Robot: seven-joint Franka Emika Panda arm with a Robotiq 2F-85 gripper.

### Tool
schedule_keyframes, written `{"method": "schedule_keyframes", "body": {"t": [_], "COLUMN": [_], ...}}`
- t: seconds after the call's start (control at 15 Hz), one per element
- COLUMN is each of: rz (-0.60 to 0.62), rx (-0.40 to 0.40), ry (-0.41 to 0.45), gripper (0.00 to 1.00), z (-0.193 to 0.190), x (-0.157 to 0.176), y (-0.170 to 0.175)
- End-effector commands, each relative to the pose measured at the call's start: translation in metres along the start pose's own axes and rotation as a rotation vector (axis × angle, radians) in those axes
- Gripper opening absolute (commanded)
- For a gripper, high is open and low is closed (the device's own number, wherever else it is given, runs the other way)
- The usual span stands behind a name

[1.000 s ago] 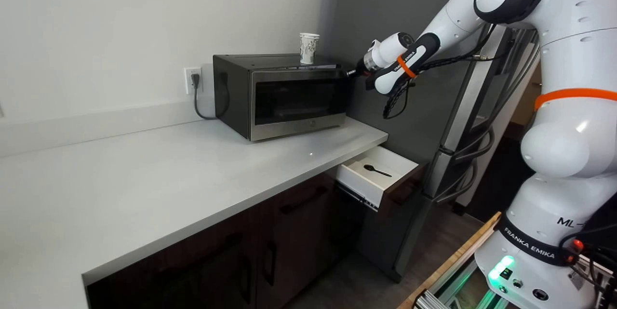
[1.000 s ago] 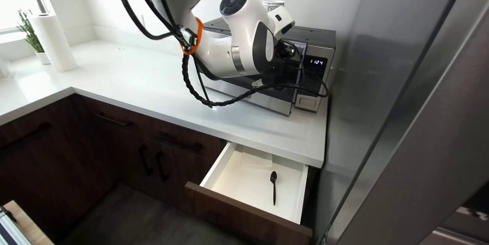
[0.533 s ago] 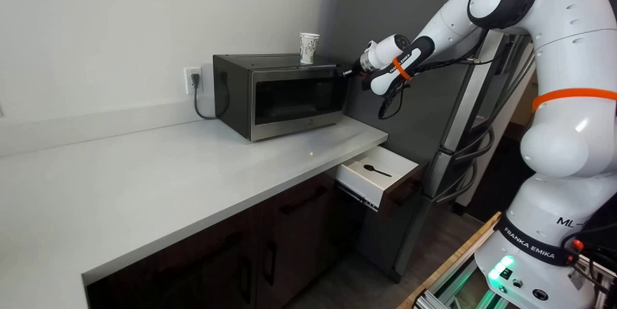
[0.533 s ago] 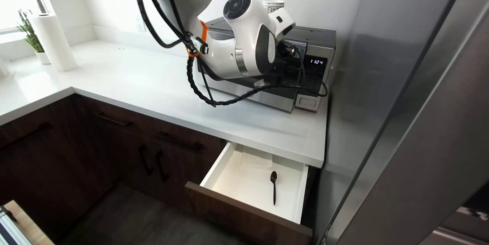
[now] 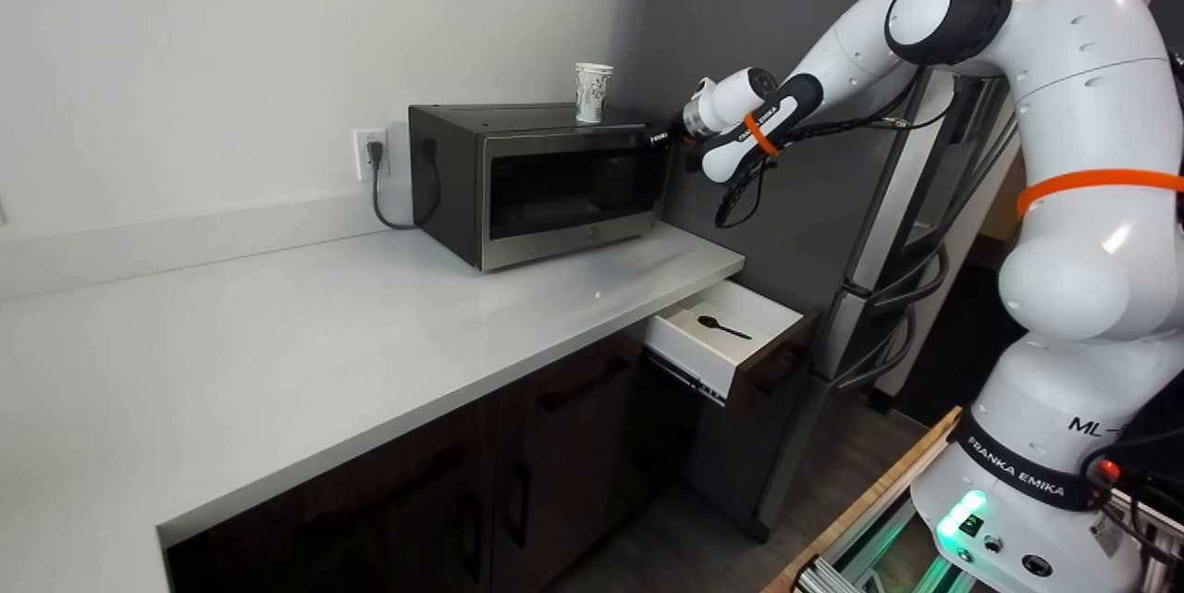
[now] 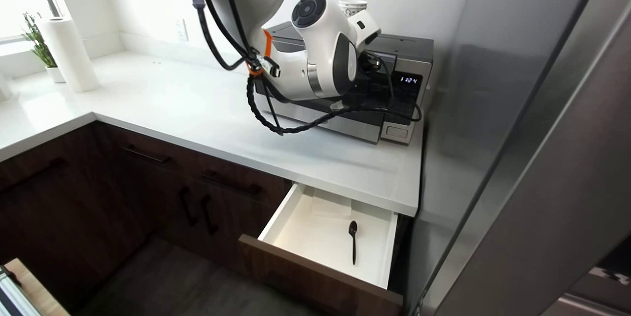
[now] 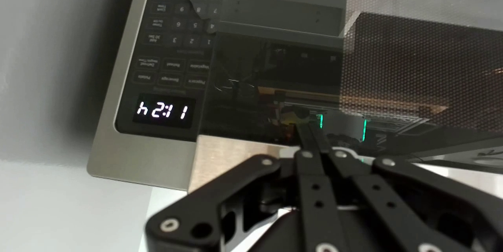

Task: Close the microwave door

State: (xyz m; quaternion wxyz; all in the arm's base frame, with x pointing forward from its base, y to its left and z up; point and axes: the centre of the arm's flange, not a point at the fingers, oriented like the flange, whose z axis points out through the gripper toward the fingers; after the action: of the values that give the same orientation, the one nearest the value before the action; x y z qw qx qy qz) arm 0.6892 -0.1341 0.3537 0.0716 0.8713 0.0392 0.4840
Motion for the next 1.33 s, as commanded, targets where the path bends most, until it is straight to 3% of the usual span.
{"method": "schedule_keyframes", "body": {"t": [0.0,0.93,1.27], "rz": [-0.009,0.02,-0.009], "rx": [0.017,0.046,0.062], "ry": [0.058,0.197,0.05], "gripper": [0.0,0.0,0.0], "z": [0.025,0.069,0.026], "x": [0.0,0.001,-0.001], "y": [0.004,0.008,0.008]}}
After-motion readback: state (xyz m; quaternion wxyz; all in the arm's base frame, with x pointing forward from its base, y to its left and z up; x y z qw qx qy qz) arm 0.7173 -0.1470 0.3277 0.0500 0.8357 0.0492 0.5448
